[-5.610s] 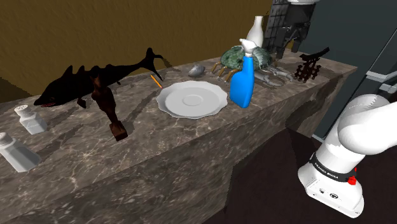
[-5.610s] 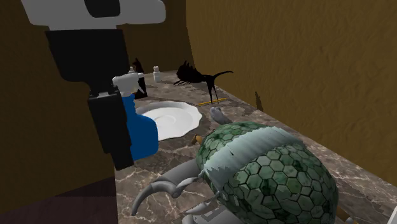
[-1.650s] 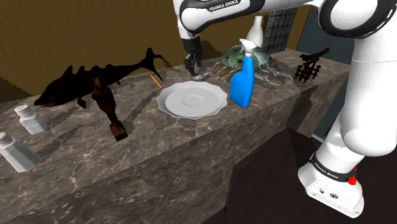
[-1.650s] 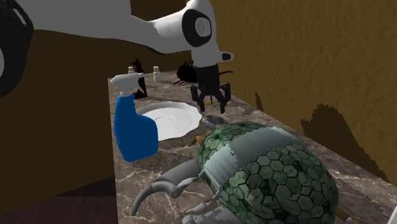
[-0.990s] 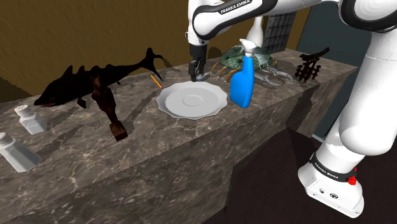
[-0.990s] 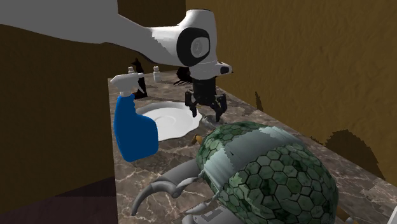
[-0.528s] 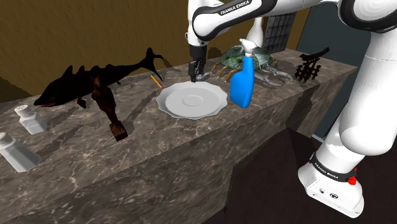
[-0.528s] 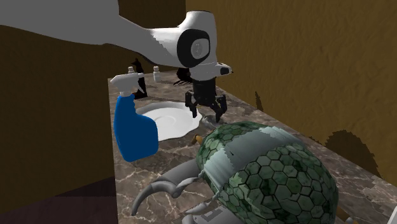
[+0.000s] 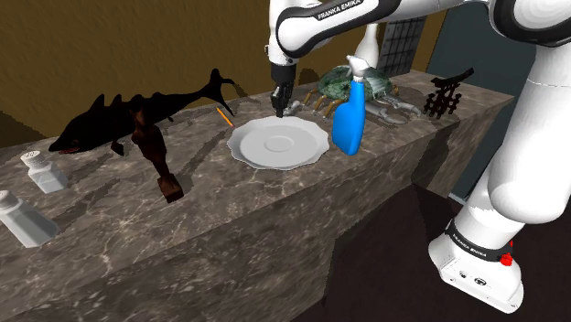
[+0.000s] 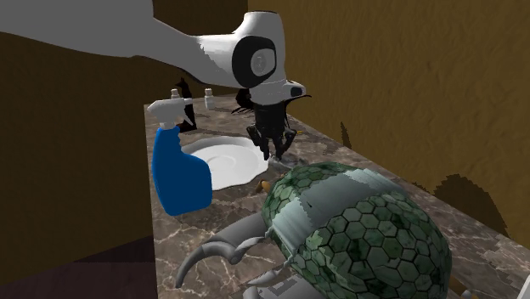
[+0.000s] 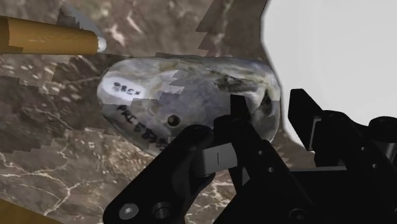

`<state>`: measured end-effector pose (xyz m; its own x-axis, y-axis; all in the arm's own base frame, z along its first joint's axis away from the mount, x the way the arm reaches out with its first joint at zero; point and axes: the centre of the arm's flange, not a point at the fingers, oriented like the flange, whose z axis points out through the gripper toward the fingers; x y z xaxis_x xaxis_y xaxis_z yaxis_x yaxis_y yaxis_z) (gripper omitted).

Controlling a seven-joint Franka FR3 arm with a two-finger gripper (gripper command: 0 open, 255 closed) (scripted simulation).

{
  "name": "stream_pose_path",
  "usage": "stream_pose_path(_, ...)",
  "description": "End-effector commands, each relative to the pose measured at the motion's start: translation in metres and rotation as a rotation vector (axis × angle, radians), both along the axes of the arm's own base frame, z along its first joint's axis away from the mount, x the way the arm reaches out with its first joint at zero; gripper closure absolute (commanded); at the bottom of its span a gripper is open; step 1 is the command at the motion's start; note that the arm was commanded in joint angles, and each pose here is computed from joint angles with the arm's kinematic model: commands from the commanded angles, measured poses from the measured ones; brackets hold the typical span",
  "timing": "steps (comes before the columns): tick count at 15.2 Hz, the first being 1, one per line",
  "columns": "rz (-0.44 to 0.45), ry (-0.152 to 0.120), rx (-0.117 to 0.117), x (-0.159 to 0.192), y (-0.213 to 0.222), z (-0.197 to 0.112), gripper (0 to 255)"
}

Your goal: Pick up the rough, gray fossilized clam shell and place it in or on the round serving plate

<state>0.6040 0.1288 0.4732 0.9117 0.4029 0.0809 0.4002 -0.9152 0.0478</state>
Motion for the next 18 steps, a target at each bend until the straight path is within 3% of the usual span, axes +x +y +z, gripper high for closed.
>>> stream_pose_path(1,-0.009,0.016,-0.006,0.0,-0.006,-0.009,255)
stream_pose_path(18,-0.009,0.016,-0.007,0.003,-0.008,0.079,255)
